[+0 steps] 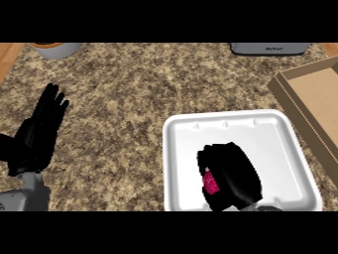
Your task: Pick the cupcake from the tray and place it in the cardboard box
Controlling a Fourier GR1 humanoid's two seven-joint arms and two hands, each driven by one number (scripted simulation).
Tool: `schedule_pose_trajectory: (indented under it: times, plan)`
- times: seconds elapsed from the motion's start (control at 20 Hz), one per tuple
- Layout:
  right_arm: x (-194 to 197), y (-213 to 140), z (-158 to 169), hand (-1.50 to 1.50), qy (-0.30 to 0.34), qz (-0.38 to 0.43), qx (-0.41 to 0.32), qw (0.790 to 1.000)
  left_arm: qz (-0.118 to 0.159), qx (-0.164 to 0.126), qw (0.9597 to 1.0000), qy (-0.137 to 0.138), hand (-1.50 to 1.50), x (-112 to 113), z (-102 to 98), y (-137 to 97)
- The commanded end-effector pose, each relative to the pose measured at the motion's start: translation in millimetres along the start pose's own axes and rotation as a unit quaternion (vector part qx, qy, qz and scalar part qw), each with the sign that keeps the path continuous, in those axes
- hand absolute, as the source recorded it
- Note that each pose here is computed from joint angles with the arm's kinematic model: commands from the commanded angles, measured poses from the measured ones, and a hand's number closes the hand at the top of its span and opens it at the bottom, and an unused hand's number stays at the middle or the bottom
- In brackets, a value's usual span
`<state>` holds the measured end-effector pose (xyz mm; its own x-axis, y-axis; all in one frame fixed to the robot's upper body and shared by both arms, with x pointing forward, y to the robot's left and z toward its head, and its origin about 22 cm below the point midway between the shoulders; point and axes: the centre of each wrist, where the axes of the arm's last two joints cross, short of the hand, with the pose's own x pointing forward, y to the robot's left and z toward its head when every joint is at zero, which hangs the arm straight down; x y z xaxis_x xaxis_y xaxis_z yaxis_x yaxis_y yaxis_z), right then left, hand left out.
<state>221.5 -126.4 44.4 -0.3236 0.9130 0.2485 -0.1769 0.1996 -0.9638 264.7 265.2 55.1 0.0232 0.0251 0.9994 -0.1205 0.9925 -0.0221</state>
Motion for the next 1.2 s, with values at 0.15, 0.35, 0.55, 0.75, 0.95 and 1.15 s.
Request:
schedule_pose_trajectory:
  times: [0.15,0.35,0.55,0.75,0.95,1.15]
  plan:
    - [36,-45,45,1.5,-0.051,0.044,-0.045,0.997,-0.007,0.001,1.0,0.003,0.0,-5,6,-6]
    - [44,-79,53,1.5,0.0,-0.054,-0.143,0.988,-0.002,0.002,1.0,0.0,0.0,16,1,4]
    - [41,-106,50,1.5,0.059,-0.076,-0.221,0.971,0.002,0.001,1.0,-0.008,0.0,11,8,-18]
    - [29,-132,59,1.5,0.11,-0.071,-0.271,0.954,0.004,0.005,1.0,0.0,0.0,0,-11,-4]
    - [-13,-164,55,1.5,0.158,-0.092,-0.299,0.937,0.002,-0.004,1.0,-0.006,0.0,2,6,-21]
    - [-49,-187,54,1.5,0.175,-0.091,-0.287,0.938,-0.008,-0.007,0.9999,-0.004,0.0,4,19,12]
